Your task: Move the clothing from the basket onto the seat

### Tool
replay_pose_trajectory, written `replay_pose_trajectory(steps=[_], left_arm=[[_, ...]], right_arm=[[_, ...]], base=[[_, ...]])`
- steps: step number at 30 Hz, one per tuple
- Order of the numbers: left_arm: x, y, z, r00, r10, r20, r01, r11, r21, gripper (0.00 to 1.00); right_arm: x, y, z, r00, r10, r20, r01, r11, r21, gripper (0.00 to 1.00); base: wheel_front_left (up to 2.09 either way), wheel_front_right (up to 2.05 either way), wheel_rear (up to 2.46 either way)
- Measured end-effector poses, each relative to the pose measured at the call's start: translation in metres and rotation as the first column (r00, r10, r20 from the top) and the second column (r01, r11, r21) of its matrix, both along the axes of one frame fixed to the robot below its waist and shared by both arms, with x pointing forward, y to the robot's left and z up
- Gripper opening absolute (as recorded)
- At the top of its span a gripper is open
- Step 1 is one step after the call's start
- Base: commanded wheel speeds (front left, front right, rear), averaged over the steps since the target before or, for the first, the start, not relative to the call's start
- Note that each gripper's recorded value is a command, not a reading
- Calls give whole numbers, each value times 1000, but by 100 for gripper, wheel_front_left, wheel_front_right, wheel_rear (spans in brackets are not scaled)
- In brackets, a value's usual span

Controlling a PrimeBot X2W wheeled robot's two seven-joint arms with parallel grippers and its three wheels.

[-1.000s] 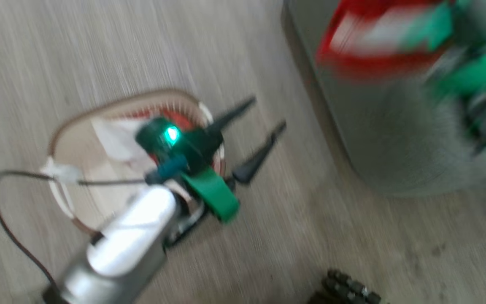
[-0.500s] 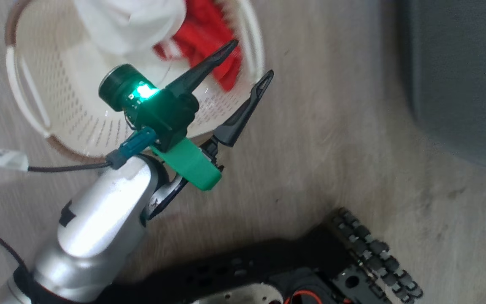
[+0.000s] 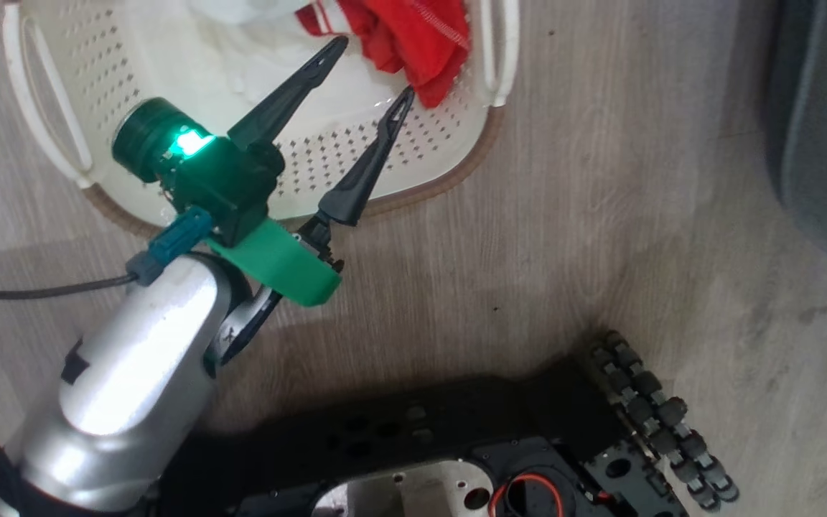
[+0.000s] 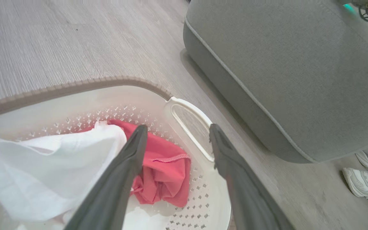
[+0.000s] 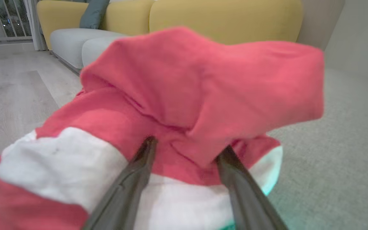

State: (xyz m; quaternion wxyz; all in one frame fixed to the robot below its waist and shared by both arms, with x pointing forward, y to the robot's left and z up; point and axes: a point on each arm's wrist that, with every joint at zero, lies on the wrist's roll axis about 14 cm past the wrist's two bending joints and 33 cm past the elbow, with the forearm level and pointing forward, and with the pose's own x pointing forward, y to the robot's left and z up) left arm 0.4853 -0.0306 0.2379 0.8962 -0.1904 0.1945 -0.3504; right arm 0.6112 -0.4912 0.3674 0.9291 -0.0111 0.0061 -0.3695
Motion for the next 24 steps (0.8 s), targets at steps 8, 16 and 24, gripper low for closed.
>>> replay_pose_trajectory(steps=[8, 16, 24], left_arm=[[10, -13, 43, 998, -26, 50, 28, 999, -23, 100], [1, 0, 105, 996, 69, 56, -68, 997, -30, 100], [-12, 78, 165, 936, 329, 128, -334, 943, 17, 100]], right_arm=[[-27, 39, 4, 992, 86, -89, -81, 995, 53, 100], [-82, 86, 63, 968, 239, -76, -239, 971, 2, 100], [-142, 171, 98, 902, 432, 20, -432, 901, 39, 100]], base=[[0, 0, 0], [0, 0, 0], [0, 0, 0]])
